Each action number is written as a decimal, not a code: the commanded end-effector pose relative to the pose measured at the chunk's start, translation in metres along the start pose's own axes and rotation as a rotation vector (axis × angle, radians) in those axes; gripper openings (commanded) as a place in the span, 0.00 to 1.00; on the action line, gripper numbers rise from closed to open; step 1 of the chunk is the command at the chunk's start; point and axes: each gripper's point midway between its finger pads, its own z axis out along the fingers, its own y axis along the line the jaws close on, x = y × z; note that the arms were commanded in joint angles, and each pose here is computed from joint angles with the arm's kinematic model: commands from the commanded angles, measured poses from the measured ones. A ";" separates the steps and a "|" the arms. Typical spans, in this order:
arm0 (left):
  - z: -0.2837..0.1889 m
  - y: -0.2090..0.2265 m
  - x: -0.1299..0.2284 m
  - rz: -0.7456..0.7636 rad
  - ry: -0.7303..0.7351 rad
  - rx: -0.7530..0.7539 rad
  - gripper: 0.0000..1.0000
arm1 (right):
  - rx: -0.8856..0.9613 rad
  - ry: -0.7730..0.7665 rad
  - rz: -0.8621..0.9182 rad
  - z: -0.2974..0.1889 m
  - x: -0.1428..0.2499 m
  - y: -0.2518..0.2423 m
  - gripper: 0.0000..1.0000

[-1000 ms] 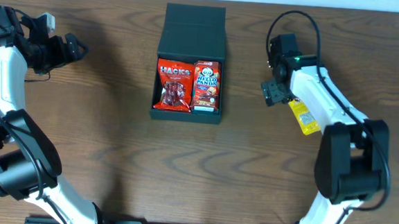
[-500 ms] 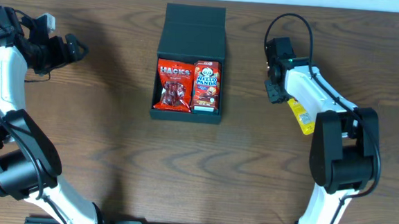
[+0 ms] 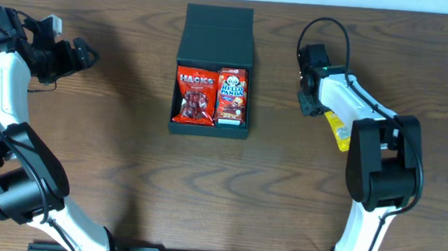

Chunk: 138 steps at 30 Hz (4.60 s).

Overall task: Pack container
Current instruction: 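Grasp the yellow snack bag with the right gripper and lift, then lower the yellow bag into the black box and release it, then press the yellow bag down into the box with the right gripper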

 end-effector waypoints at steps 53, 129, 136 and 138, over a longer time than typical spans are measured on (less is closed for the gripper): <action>-0.015 -0.001 -0.017 0.042 -0.057 -0.033 0.95 | -1.450 -0.427 -0.344 -0.380 -0.058 0.173 0.01; -0.021 0.011 -0.012 0.046 -0.046 -0.040 0.95 | -0.794 -0.195 -0.544 -0.211 -0.053 0.274 0.01; -0.024 0.016 -0.012 0.033 -0.048 -0.045 0.95 | -0.716 -0.099 -0.557 -0.170 -0.037 0.302 0.01; -0.024 0.016 -0.011 0.033 -0.047 -0.045 0.95 | -0.715 -0.083 -0.558 -0.164 -0.034 0.305 0.01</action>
